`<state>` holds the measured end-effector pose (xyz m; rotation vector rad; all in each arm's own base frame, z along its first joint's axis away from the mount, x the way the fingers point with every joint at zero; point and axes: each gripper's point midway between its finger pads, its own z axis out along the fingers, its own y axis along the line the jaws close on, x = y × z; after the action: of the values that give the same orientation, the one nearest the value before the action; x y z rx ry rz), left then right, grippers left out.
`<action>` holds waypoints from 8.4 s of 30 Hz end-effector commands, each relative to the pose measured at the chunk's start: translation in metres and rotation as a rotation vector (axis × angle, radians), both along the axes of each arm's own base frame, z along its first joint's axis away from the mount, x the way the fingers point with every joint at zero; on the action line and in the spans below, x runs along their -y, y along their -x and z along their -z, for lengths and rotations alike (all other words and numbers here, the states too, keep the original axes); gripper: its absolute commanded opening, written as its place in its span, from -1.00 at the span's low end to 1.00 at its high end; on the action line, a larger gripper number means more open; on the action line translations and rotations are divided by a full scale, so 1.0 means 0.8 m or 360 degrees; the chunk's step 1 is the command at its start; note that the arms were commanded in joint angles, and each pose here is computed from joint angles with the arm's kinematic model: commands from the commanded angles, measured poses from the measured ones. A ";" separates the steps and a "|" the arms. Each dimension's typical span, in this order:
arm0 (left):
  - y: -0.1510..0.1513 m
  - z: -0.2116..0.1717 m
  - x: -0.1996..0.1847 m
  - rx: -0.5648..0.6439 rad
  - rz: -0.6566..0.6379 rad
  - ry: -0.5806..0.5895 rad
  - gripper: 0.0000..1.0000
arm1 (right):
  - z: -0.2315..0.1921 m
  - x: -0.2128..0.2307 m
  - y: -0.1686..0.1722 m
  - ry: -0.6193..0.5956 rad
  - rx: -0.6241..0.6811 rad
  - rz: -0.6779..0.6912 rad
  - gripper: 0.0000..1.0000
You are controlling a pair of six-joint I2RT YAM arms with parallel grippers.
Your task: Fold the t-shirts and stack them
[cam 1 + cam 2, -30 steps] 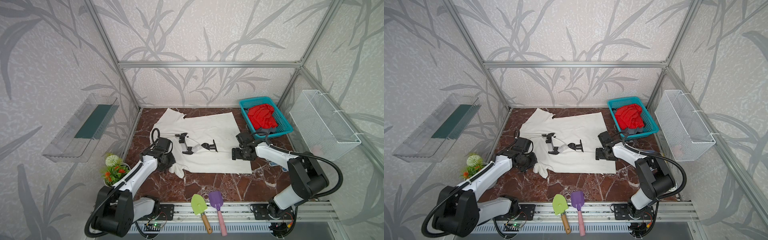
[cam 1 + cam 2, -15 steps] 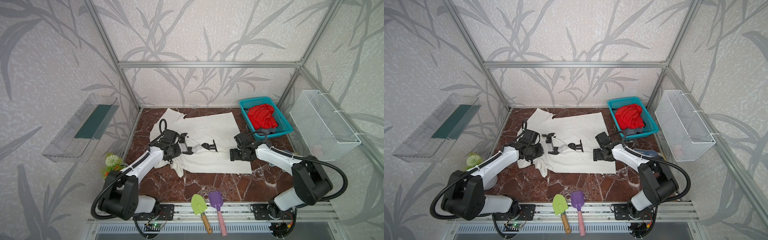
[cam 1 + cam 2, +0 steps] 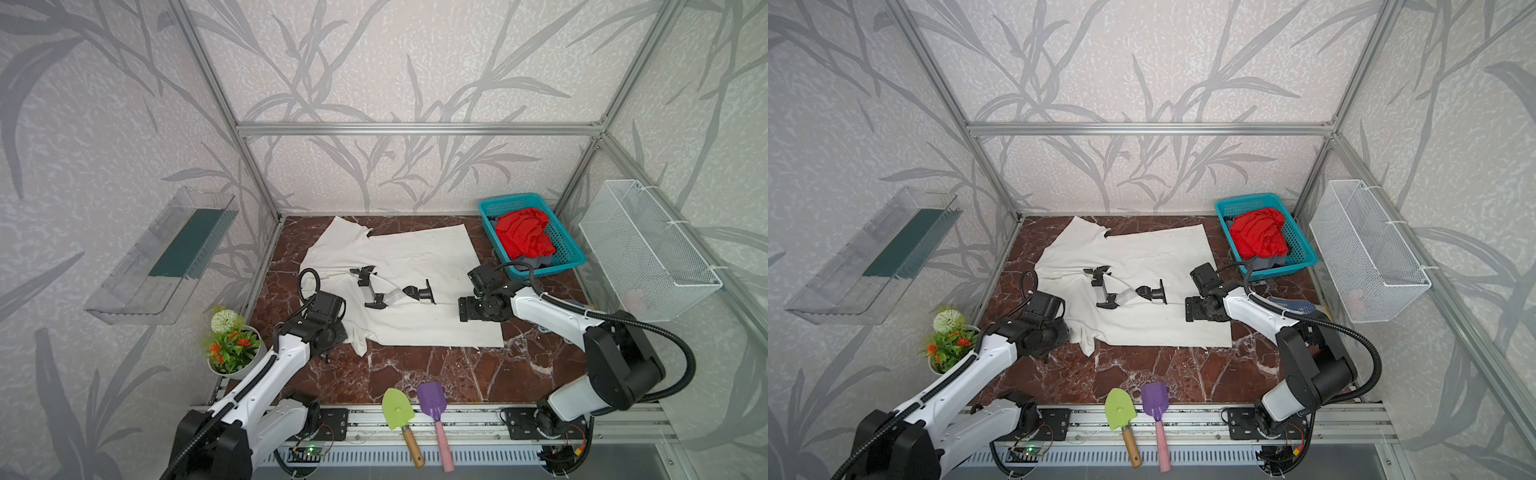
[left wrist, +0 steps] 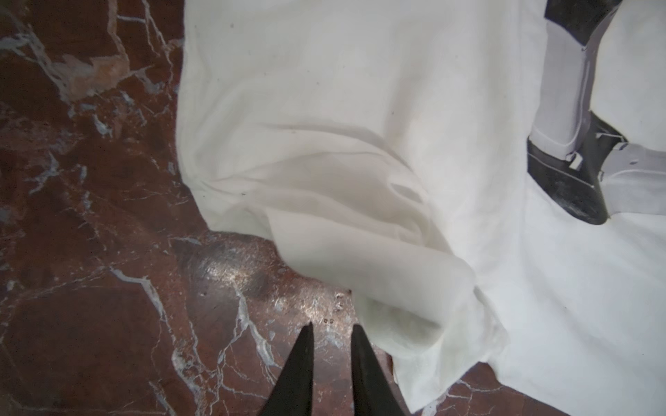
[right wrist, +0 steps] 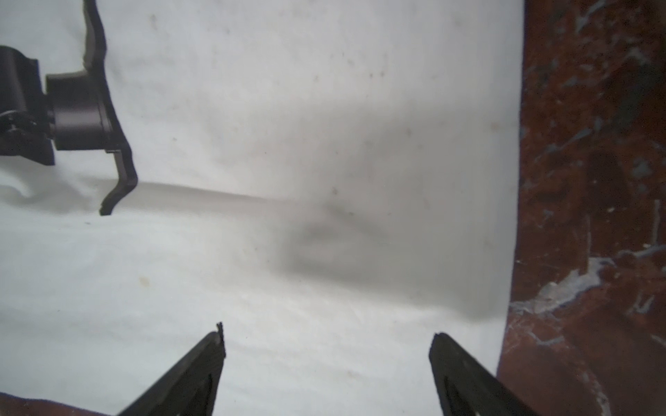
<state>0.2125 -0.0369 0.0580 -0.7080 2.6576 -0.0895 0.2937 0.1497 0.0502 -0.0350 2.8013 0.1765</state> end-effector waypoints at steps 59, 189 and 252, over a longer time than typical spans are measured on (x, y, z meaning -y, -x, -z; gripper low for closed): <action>0.087 -0.181 -0.027 0.0313 -0.0165 0.0161 -1.00 | 0.015 0.088 0.109 0.0099 -0.0219 0.0530 0.41; 0.072 -0.045 0.084 -0.0105 0.0377 0.0084 -0.41 | -0.032 -0.034 0.017 -0.0197 -0.0120 0.0009 0.07; -0.054 -0.025 0.031 0.0035 0.0151 -0.0139 -0.16 | -0.009 -0.039 0.012 -0.0209 -0.0162 -0.0022 0.07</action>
<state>0.2330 -0.0662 0.0884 -0.5383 2.6939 0.0140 0.2770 0.1775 0.0560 -0.0061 2.8924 0.3607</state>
